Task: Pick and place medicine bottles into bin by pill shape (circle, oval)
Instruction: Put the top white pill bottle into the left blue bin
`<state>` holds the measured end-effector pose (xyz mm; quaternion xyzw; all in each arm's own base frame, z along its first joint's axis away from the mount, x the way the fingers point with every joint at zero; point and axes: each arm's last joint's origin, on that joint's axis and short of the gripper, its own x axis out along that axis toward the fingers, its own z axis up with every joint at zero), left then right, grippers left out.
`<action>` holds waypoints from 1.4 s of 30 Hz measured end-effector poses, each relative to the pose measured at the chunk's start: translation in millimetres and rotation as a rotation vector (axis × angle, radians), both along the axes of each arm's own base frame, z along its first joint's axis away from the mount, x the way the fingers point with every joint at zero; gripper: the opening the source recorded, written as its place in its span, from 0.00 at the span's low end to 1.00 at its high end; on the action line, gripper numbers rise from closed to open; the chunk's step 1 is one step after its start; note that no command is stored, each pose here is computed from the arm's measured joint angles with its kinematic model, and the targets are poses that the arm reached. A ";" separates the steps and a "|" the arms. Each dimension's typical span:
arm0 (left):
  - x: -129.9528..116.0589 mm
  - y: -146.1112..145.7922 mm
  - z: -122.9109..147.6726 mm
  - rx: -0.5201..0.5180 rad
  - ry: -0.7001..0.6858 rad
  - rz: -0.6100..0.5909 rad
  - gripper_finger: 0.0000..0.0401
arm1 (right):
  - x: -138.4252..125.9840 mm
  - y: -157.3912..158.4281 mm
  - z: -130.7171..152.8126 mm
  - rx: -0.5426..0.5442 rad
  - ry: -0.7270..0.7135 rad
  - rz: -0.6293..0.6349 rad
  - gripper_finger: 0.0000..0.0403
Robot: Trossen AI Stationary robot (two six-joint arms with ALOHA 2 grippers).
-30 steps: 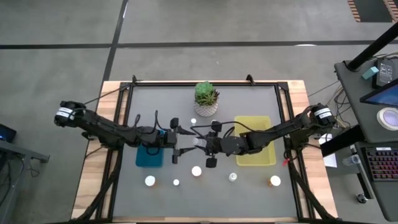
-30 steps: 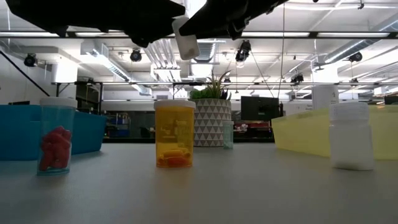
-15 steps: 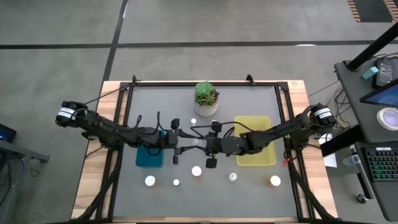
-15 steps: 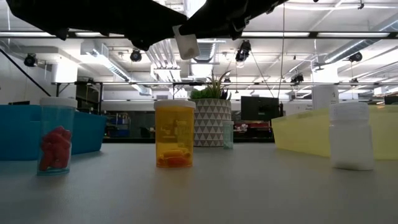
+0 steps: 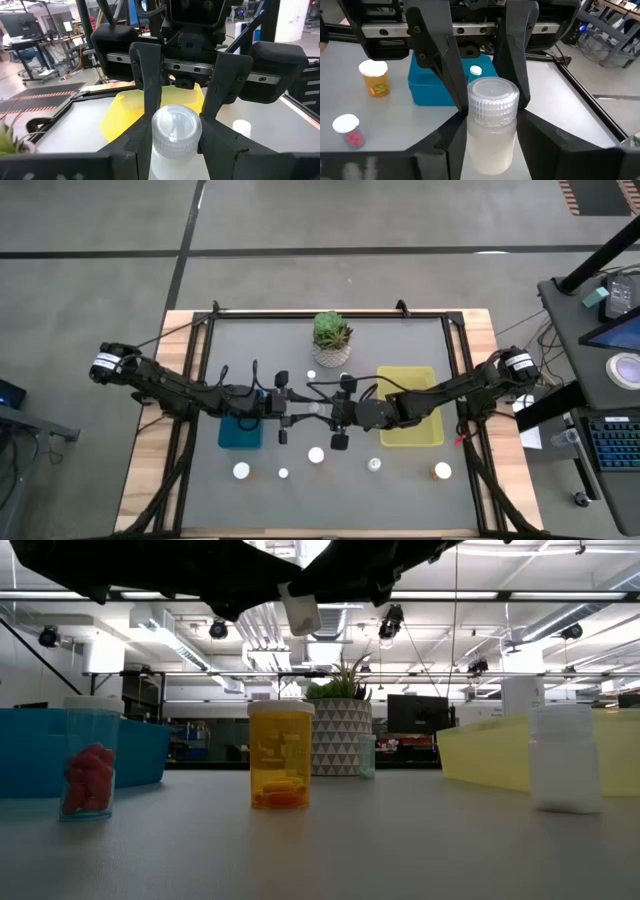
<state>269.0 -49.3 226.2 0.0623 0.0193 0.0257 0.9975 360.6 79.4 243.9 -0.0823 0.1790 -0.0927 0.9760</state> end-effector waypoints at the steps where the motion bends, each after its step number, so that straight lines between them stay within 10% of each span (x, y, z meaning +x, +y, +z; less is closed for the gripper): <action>1: -0.5 0.1 0.6 0.002 0.001 0.007 0.29 | -0.1 -0.2 -0.1 0.001 0.002 -0.002 0.43; 27: -134.5 -0.5 5.3 -0.362 0.661 0.199 0.29 | -55.1 -15.8 10.2 0.067 0.008 -0.067 0.52; 42: -126.6 -3.4 -47.9 -0.304 0.745 0.283 0.30 | -50.3 -14.6 2.2 0.085 0.001 -0.076 0.52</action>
